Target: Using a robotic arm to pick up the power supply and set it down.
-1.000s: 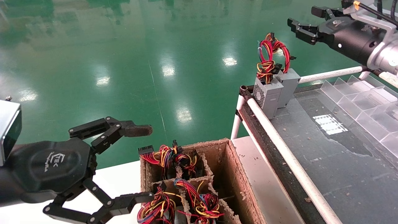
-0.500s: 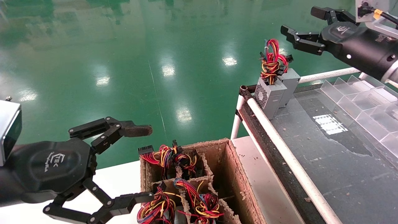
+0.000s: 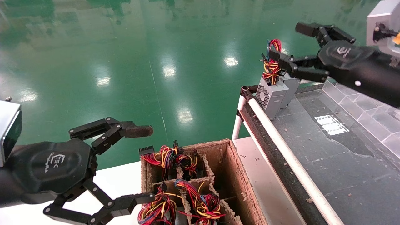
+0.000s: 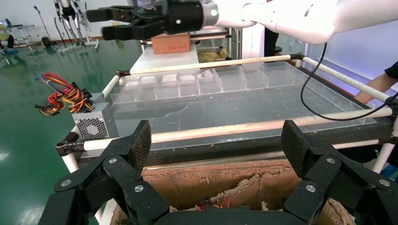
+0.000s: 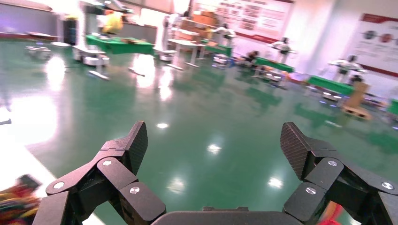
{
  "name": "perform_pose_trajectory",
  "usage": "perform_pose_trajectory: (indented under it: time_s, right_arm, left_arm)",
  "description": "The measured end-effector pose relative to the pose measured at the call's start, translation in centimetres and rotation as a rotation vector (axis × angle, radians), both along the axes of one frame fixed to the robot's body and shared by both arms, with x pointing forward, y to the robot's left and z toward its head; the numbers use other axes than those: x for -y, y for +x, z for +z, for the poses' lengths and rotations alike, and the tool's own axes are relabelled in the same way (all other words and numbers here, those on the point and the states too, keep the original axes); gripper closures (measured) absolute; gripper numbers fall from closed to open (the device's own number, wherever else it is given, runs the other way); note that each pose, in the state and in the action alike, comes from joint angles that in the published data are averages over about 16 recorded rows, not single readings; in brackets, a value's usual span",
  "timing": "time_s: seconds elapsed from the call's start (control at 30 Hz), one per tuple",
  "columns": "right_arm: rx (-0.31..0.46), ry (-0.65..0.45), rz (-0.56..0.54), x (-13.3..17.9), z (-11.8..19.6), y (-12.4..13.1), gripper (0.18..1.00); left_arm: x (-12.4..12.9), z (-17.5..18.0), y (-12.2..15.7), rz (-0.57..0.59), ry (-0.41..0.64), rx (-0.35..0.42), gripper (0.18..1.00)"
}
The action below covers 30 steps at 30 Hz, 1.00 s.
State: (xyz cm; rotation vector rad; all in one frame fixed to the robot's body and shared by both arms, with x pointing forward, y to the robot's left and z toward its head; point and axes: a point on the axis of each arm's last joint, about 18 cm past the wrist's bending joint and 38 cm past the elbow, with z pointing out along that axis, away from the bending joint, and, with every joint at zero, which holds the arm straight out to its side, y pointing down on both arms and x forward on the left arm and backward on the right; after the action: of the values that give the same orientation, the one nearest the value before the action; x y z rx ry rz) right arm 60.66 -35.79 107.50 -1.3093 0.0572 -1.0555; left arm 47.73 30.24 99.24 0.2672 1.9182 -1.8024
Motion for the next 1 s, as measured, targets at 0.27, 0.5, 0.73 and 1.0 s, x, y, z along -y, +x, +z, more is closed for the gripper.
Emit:
perform_pose_trajectory:
  time_s: [0.27, 0.5, 0.73, 1.0]
  right_arm:
    - [-0.042, -0.075, 0.139, -1.7, -2.3, -3.8, 0.178]
    - [-0.098, -0.153, 0.264, -3.3, -4.5, -7.4, 0.178]
    - [-0.166, -0.238, 0.385, -4.8, -6.9, -11.1, 0.178]
    - [-0.216, -0.299, 0.465, -5.8, -8.6, -13.6, 0.178]
  left_arm:
    - [0.0, 0.0, 0.0, 0.000, 0.000, 0.000, 0.184]
    - [0.0, 0.0, 0.0, 0.000, 0.000, 0.000, 0.184]
    - [0.0, 0.0, 0.0, 0.000, 0.000, 0.000, 0.184]
    - [0.0, 0.0, 0.0, 0.000, 0.000, 0.000, 0.184]
